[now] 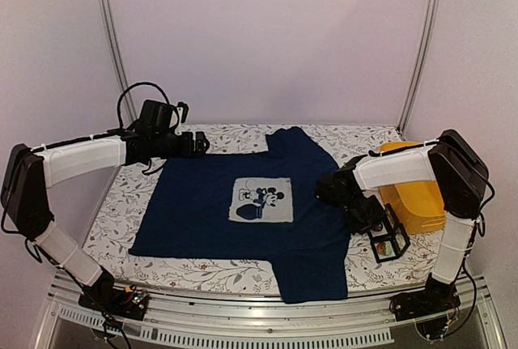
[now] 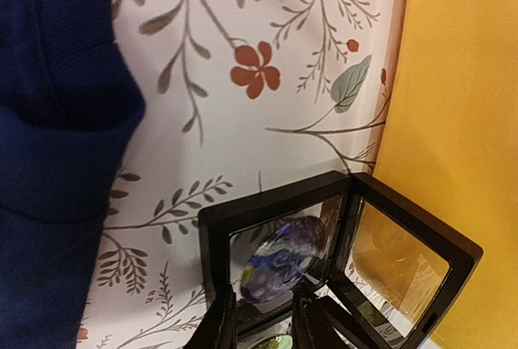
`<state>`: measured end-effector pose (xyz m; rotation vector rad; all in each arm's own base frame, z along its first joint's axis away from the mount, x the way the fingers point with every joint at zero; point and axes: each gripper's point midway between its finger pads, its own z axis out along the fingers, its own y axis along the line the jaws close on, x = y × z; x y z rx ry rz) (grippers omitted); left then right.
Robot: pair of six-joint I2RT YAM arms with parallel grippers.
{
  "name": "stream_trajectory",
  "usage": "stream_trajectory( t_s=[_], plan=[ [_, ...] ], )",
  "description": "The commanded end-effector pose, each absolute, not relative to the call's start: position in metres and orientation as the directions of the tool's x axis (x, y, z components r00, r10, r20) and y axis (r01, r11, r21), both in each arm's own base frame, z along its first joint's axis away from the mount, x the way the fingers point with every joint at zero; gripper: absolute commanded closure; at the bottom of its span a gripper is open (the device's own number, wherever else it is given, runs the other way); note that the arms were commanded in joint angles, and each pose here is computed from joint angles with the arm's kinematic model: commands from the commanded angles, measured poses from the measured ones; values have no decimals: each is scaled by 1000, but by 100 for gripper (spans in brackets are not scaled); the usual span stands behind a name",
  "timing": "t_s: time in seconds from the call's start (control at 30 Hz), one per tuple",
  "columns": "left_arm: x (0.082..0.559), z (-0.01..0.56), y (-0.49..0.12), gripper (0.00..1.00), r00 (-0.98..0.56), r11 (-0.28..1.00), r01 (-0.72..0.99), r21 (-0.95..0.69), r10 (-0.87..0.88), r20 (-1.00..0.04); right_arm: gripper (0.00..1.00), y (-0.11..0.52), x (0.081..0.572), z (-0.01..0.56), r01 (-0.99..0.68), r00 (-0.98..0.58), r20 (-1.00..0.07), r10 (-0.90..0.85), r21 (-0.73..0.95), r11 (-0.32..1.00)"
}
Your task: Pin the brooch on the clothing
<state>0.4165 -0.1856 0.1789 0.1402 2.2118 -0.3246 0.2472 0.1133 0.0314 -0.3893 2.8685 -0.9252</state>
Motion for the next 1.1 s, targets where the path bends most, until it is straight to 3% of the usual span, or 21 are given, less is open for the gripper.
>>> stream_trajectory(
  t_s=[0.0, 0.4, 1.07],
  plan=[
    [418, 180, -189, 0, -614, 954, 238, -182, 2, -790, 77, 126, 243, 29, -260, -948, 1, -319, -582, 771],
    [418, 176, -193, 0, -624, 951, 250, -184, 13, -781, 79, 105, 253, 32, -166, -964, -50, -260, -654, 738],
    [419, 176, -190, 0, -622, 954, 253, -161, 33, -782, 81, 100, 271, 27, -204, -950, -24, -312, -709, 675]
  ],
)
